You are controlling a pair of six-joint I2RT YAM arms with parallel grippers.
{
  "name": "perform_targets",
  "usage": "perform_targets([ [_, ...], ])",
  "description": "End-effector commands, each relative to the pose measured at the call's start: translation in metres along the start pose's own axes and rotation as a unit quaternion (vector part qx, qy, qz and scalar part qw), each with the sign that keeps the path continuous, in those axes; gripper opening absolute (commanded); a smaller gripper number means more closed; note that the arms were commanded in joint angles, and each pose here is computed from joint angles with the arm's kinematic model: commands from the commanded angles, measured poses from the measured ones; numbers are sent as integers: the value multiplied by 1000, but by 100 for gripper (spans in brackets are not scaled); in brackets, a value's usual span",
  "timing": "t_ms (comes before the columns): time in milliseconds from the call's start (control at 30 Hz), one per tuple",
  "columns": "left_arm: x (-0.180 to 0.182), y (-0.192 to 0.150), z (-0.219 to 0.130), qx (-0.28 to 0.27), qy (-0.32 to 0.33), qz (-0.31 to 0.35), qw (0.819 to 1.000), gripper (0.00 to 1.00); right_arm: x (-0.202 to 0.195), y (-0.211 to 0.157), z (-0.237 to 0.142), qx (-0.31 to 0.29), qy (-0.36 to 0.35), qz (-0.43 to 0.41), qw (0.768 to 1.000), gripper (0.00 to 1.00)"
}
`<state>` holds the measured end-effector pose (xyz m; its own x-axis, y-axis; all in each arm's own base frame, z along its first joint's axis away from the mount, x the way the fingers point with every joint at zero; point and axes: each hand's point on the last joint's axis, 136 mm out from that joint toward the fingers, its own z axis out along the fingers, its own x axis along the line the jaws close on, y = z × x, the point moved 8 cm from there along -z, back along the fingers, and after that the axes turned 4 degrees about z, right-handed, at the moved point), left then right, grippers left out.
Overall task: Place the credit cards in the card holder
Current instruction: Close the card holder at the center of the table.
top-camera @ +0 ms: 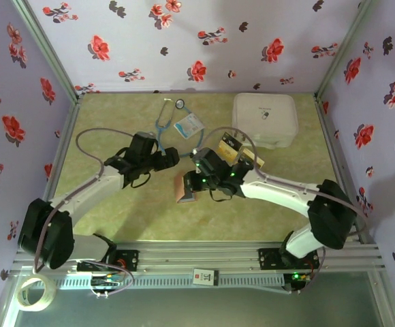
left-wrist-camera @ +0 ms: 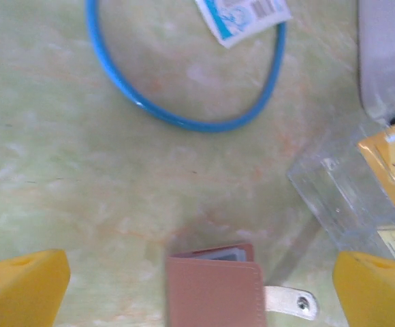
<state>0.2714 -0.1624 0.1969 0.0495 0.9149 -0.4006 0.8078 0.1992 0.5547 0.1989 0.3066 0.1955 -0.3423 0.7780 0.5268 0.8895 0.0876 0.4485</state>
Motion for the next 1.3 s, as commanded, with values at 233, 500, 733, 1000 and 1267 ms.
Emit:
perform_targets([
  [233, 31, -11, -6, 23, 46, 12, 999, 100, 13, -13, 37, 53, -8, -50, 997, 3],
  [500, 34, -15, -6, 32, 51, 21, 998, 100, -16, -20, 44, 56, -41, -30, 997, 0],
  [733, 34, -19, -1, 50, 48, 36, 997, 100, -38, -24, 54, 59, -55, -8, 997, 0],
  [1000, 34, -28, 14, 84, 39, 53, 994, 100, -53, -30, 70, 65, -57, 9, 996, 0],
  [1267, 23, -41, 33, 113, 35, 83, 989, 100, -60, -36, 78, 72, -61, 18, 995, 0],
])
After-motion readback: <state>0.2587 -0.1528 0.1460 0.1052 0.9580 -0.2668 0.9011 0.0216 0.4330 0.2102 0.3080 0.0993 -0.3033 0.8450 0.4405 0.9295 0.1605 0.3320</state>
